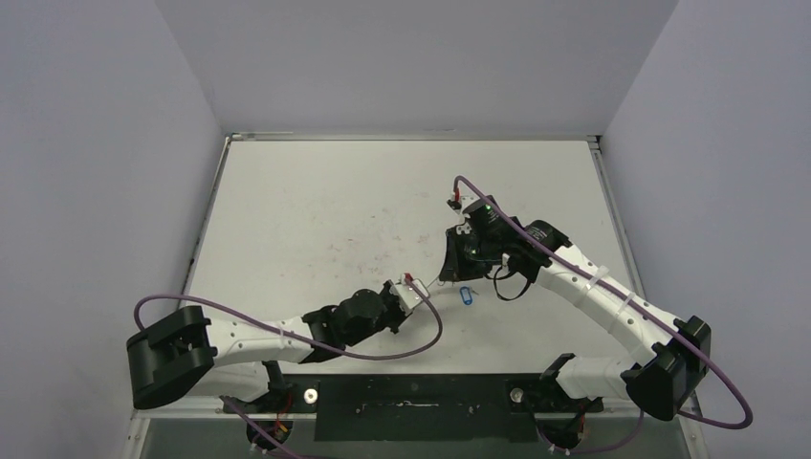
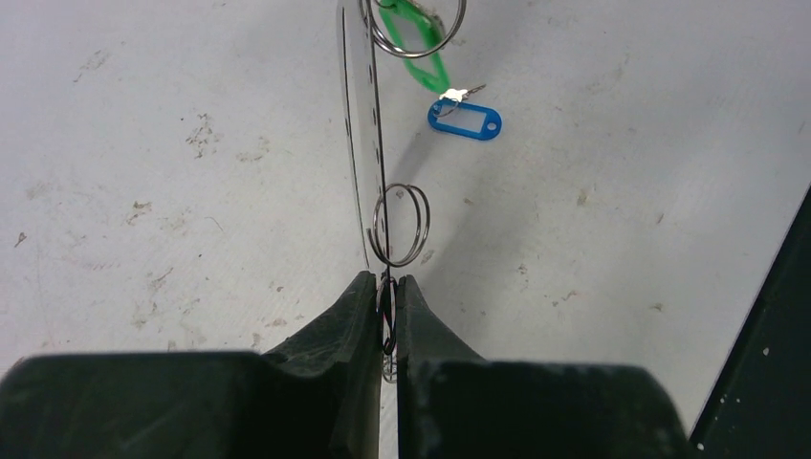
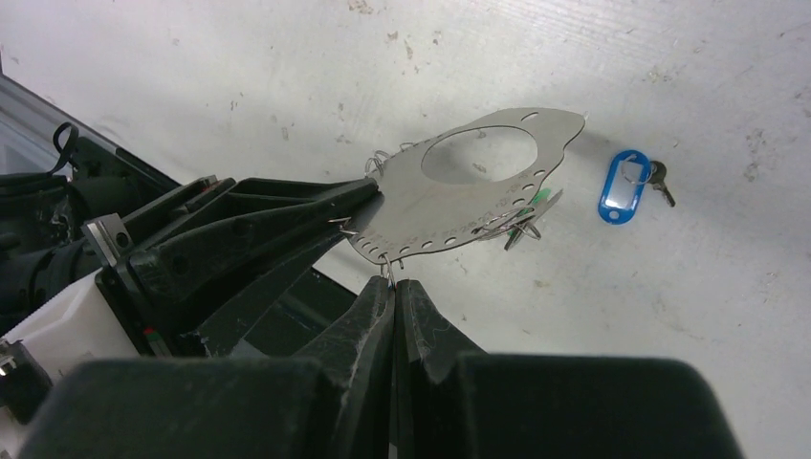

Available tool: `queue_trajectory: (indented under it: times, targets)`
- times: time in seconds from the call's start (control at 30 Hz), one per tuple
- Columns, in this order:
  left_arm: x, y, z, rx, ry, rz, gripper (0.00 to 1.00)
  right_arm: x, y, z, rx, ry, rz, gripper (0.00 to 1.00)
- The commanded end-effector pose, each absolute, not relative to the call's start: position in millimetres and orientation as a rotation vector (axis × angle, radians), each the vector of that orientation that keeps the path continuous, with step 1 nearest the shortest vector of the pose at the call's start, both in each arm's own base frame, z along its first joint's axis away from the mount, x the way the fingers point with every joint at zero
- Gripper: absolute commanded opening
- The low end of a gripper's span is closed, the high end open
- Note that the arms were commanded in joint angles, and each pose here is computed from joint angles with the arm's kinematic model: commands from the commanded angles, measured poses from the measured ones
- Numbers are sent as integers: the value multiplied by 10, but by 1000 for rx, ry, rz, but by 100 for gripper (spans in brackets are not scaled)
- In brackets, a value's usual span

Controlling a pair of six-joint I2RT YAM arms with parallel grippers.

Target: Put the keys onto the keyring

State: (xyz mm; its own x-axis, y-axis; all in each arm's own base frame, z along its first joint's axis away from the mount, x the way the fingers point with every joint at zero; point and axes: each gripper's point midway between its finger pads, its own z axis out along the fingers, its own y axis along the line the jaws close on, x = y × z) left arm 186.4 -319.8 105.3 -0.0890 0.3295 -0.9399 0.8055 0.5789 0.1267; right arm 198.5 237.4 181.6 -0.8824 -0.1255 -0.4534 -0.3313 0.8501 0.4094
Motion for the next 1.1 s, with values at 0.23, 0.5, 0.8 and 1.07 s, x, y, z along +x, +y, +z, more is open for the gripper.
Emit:
queue_trajectory:
  times: [0.23, 0.5, 0.8, 1.07]
  targets:
    - [1647, -3057, 1478, 1079, 1508, -582, 0, 1900, 2430, 1993, -393, 2602, 817, 0]
    - [1600, -2940, 1582, 1048, 1530, -603, 0, 1999, 2515, 2110, -334, 2543, 875, 19]
    - [1672, -2961, 1582, 913, 1575, -639, 0, 2128, 2515, 2248, -112, 2372, 961, 46]
    - [1753, -2925, 1600, 842, 1597, -617, 0, 2070, 2527, 2328, 79, 2285, 1104, 43]
